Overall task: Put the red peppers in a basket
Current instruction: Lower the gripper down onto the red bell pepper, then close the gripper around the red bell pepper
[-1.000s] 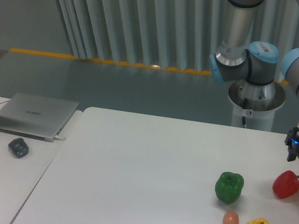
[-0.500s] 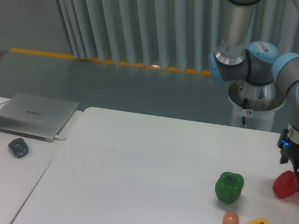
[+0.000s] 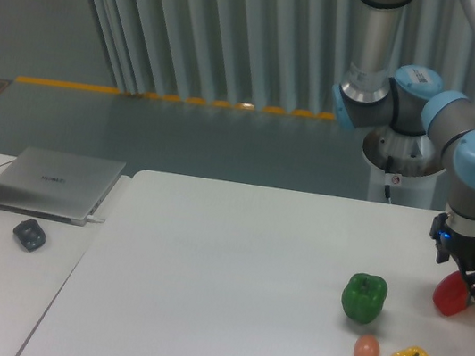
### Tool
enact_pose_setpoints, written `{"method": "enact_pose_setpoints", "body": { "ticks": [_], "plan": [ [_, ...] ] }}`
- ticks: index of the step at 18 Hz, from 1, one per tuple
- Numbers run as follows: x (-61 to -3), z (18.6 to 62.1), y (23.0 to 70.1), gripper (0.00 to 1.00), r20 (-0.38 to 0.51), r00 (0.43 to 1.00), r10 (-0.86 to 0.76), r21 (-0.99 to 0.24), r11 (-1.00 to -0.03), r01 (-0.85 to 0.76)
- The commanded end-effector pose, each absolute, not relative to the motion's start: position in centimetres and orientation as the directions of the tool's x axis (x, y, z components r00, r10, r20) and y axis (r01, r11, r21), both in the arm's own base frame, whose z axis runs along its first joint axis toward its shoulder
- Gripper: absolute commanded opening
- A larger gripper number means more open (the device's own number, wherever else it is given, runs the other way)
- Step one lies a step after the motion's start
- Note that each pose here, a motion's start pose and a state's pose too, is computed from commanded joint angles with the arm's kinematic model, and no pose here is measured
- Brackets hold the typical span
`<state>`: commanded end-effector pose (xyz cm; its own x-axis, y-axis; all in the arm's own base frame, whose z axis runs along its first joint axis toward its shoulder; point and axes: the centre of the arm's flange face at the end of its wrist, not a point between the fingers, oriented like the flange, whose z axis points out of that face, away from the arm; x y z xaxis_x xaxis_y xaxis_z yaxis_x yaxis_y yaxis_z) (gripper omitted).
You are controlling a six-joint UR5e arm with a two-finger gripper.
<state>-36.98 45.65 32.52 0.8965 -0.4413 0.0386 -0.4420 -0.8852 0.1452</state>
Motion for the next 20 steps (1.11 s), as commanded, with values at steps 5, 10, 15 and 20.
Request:
{"method": "enact_pose_setpoints", "body": {
  "ticks": [5, 10, 15, 20],
  "plan": [
    [-37.2, 31.6, 45.8, 1.0, 0.054, 0.896, -0.441, 0.153, -0.883, -0.444],
    [-37.5, 30.6, 45.8, 1.0, 0.067, 0.89, -0.451, 0.183, -0.871, -0.455],
    [-37.3, 29.8, 46.5, 1.0, 0.067, 0.877, -0.475, 0.251, -0.843, -0.476],
    [-36.7, 28.6, 47.3, 1.0, 0.079, 0.872, -0.484, 0.274, -0.83, -0.486]
  ]
}}
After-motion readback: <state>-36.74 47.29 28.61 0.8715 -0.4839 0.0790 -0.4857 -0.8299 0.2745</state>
